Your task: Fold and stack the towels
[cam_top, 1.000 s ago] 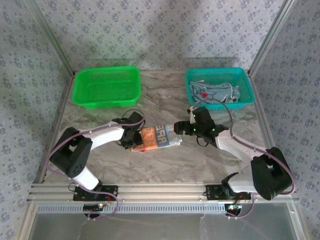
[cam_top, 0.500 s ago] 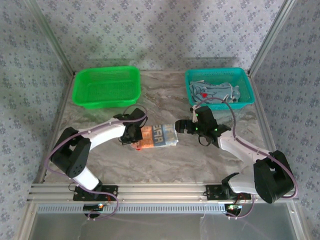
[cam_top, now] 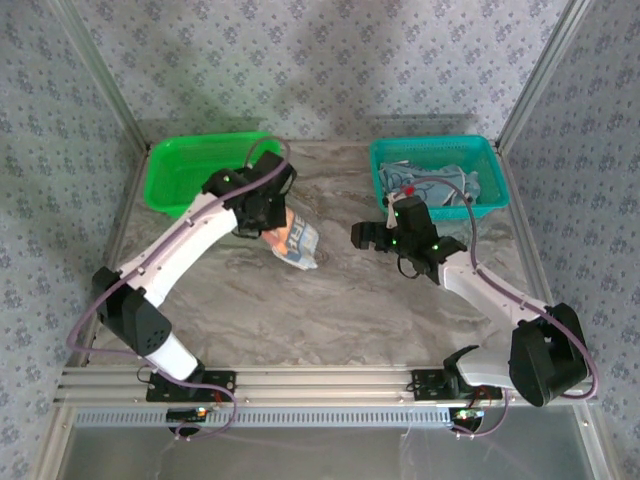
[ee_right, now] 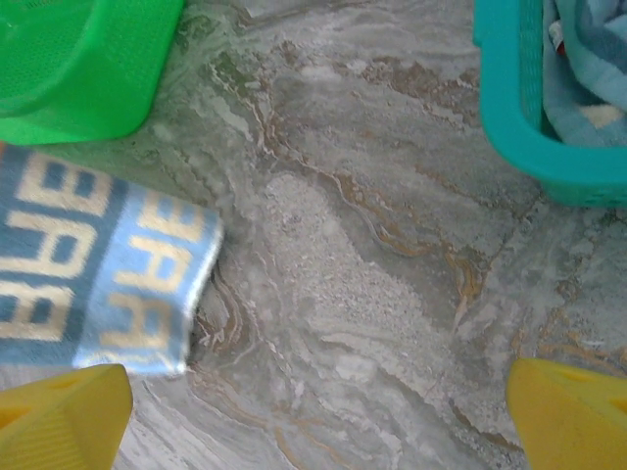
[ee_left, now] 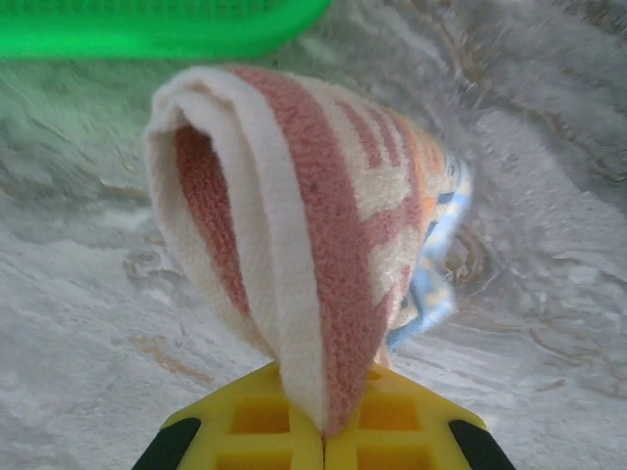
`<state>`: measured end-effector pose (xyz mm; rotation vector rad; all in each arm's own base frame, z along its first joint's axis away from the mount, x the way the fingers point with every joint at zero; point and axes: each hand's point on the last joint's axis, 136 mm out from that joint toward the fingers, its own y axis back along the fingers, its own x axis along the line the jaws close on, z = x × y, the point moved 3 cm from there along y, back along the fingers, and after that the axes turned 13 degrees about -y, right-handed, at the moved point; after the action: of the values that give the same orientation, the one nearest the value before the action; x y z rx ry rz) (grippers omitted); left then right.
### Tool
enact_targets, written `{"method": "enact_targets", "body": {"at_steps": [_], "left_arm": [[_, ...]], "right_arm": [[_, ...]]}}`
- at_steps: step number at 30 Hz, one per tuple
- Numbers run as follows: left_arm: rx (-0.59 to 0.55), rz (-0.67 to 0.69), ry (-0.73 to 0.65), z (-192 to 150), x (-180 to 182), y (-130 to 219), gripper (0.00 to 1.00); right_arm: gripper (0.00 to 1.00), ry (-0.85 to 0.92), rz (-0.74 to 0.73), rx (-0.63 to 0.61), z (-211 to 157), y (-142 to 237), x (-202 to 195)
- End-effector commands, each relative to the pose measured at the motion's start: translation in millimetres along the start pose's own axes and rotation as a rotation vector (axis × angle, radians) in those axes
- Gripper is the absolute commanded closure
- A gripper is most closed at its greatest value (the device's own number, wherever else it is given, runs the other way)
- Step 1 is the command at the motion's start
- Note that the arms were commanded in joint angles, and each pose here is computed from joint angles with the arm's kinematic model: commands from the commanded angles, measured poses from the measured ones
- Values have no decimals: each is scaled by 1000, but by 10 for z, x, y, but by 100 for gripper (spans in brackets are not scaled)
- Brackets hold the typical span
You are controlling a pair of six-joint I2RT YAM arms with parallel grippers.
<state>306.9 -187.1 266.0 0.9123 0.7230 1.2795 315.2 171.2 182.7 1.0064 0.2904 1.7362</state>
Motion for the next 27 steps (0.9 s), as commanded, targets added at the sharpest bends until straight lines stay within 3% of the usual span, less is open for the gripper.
{"method": "enact_targets", "body": {"at_steps": [1,14,27], "left_arm": [[38,54,-94,93,155,187,100],[-155,87,-121,963,385,706,100],[-347,159,-80,1627,903,651,100]], "right_arm": [[0,20,-18,-12,102,18,18],[0,23,-20,-18,168,67,59],[0,16,-58,11,72,150,-1]]}}
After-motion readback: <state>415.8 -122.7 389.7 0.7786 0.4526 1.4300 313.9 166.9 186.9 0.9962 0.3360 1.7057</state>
